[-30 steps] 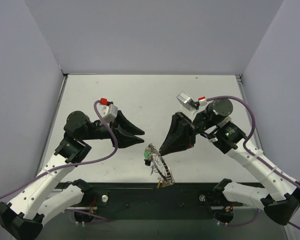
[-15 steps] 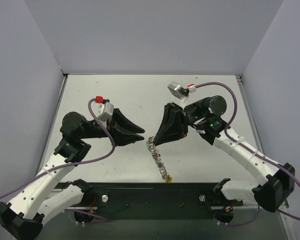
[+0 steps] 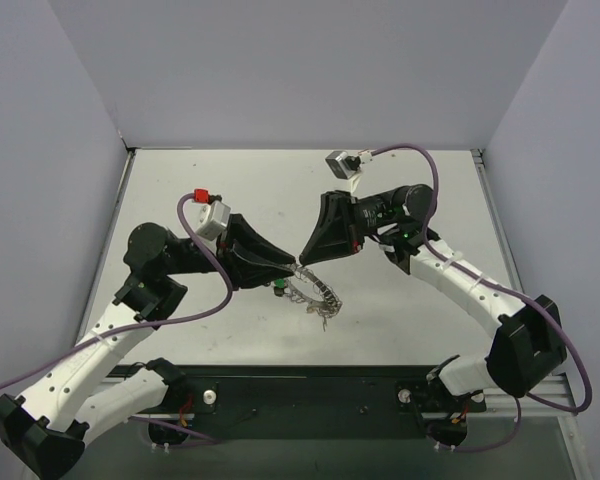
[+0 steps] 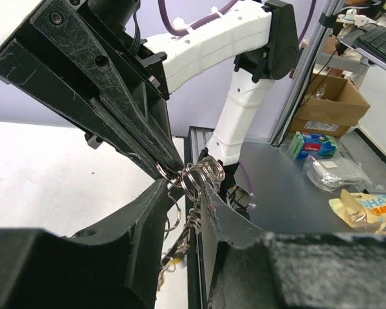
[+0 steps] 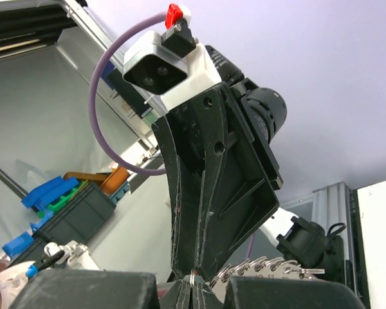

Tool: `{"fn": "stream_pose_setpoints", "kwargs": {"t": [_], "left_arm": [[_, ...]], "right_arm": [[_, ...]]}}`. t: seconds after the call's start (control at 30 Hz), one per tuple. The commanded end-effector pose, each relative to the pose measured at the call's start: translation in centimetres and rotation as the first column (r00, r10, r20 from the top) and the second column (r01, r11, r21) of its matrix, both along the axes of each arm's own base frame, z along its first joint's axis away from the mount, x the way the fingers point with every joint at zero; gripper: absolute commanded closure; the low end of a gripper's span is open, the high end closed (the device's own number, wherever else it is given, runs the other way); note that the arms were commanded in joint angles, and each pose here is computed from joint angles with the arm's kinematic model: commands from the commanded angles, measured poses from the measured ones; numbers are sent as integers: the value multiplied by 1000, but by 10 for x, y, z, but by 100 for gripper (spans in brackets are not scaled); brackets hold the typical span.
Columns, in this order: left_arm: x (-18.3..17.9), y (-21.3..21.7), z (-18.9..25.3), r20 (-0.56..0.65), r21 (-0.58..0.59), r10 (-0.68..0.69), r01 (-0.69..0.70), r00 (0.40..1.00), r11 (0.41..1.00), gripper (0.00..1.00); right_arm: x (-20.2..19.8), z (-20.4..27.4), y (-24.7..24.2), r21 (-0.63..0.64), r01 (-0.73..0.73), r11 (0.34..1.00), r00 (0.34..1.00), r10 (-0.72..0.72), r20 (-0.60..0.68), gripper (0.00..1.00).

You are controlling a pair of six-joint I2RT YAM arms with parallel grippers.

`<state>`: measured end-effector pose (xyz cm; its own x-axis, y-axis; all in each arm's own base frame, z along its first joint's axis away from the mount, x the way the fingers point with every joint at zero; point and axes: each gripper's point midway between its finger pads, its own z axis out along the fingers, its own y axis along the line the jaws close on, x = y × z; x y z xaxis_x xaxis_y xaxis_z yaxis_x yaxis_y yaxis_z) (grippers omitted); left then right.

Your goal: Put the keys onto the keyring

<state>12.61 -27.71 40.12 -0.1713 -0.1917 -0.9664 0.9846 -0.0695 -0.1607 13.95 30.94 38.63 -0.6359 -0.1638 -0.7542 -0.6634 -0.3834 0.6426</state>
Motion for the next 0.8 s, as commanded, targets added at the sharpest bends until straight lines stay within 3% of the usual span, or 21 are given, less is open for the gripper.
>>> {"fn": "stream_pose_setpoints", "kwargs": {"t": [0.0, 0.27, 0.37, 0.53, 0.7, 0.77], "left_arm": [[-4, 2, 23, 63, -41, 10, -7, 998, 999, 64], [9, 10, 32, 86, -54, 140, -136, 986, 989, 64], [14, 11, 32, 72, -50, 173, -170, 982, 984, 64], [26, 12, 26, 51, -22, 230, -229, 972, 973, 64], [42, 13, 14, 38, 37, 302, -303, 953, 952, 64], [46, 12, 13, 53, 52, 309, -312, 949, 949, 64]], "right_arm": [[-13, 52, -22, 310, 21, 950, 930, -132, 344, 100], [30, 48, -27, 290, 218, 932, 924, -292, 246, 100], [60, 39, -33, 266, 396, 879, 867, -453, 208, 100], [78, 30, -42, 218, 582, 784, 746, -621, 242, 100], [71, 18, -49, 212, 611, 762, 695, -646, 317, 100], [59, 13, -45, 215, 557, 802, 719, -596, 358, 100]]}}
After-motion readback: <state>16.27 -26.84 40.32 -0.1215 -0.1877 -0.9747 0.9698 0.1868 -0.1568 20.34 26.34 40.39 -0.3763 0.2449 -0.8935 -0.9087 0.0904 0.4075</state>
